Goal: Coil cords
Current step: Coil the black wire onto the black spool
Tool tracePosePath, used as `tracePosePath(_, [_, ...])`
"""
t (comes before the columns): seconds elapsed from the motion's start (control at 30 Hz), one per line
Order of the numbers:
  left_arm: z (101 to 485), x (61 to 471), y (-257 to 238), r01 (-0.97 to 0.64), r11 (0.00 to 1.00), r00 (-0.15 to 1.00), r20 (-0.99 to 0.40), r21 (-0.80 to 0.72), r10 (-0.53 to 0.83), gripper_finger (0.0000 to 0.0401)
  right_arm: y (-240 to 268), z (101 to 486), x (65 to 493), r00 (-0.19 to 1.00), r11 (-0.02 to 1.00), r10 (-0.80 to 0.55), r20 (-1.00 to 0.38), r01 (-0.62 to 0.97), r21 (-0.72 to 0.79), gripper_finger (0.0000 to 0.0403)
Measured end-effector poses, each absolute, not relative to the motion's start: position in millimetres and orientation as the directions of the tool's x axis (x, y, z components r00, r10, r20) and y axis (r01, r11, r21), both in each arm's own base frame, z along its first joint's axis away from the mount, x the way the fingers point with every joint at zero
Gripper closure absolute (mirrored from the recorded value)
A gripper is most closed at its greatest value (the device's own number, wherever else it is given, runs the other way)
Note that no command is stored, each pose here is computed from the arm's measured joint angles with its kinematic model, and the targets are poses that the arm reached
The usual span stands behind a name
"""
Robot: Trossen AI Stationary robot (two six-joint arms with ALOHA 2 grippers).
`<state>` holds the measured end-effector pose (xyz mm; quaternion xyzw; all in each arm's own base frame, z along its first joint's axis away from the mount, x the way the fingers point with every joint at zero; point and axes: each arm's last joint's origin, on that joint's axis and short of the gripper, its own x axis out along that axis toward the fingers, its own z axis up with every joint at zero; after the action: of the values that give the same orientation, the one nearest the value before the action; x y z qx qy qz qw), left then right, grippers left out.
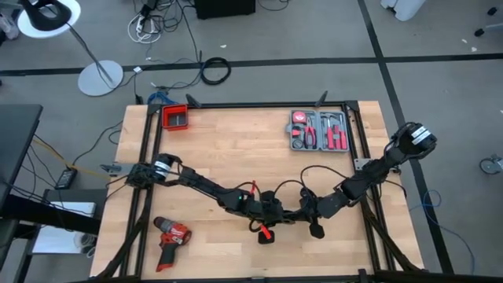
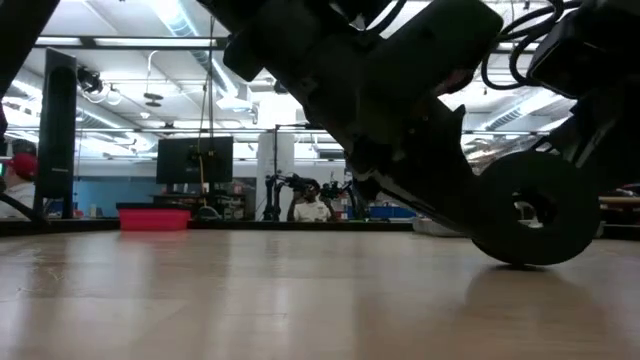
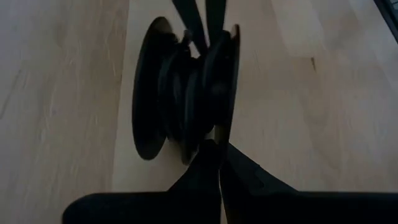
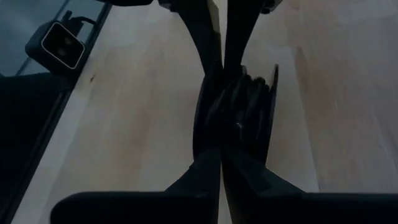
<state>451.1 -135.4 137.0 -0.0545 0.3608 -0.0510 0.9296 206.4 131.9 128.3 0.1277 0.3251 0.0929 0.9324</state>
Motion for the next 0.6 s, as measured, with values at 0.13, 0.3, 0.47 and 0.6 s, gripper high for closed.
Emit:
tracePosePath(0.13, [134.6,450.2,-135.3,0.053,0.990,0.723,-0.679,-0.134,-0.130,0.0400,133.5,126.1,208.4,0.776,0.947,0.264,-0.573,-0.095,0.307,0.0378])
tracePosePath(0.3, [133.8,449.9,-135.4,0.055,0.989,0.718,-0.684,-0.136,-0.134,0.0400,133.9,126.1,209.0,0.777,0.944,0.269,-0.569,-0.095,0.317,0.0376])
tracePosePath(0.47, [133.4,449.7,-134.6,0.050,0.990,0.714,-0.688,-0.135,-0.130,0.0374,134.4,126.1,208.9,0.773,0.940,0.279,-0.569,-0.101,0.325,0.0376])
tracePosePath(0.6, [132.9,449.7,-133.6,0.045,0.990,0.712,-0.691,-0.131,-0.124,0.0347,134.7,126.6,209.2,0.773,0.938,0.284,-0.567,-0.102,0.330,0.0376])
